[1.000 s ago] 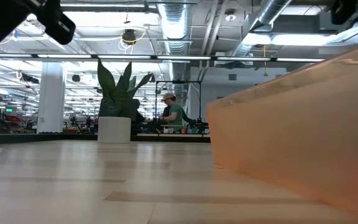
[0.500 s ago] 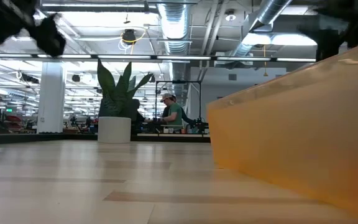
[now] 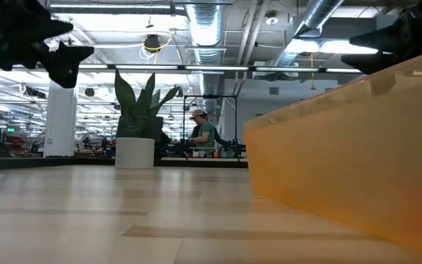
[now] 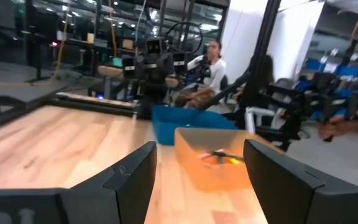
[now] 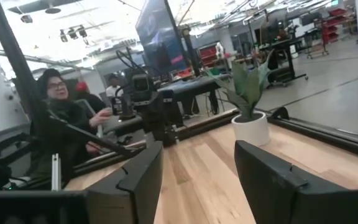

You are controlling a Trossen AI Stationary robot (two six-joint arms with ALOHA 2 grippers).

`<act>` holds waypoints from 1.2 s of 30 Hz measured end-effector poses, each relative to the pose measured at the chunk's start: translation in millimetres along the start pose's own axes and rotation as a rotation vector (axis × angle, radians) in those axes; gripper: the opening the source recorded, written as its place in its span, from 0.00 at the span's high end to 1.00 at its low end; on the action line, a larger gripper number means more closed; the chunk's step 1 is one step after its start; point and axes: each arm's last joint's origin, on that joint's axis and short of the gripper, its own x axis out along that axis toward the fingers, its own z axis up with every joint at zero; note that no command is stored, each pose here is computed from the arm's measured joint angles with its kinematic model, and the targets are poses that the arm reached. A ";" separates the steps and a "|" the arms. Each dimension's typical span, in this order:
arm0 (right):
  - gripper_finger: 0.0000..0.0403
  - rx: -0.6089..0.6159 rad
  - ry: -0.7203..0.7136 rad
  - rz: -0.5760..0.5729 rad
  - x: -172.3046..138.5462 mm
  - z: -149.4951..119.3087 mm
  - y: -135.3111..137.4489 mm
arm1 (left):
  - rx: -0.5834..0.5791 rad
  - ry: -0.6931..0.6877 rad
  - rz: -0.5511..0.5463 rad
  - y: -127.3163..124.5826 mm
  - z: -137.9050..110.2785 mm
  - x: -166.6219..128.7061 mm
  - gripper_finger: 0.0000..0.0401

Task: Sort pens & pencils
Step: Return to Home Position

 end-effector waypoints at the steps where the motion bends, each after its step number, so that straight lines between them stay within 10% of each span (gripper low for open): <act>1: 0.45 0.000 -0.003 -0.003 0.1 0.3 -0.3 | 0.014 0.004 0.010 0.4 -0.6 0.0 0.42; 36: 0.45 -0.002 0.000 -0.010 0.2 -0.2 -0.9 | -0.112 0.057 0.045 2.2 -6.4 -0.1 0.42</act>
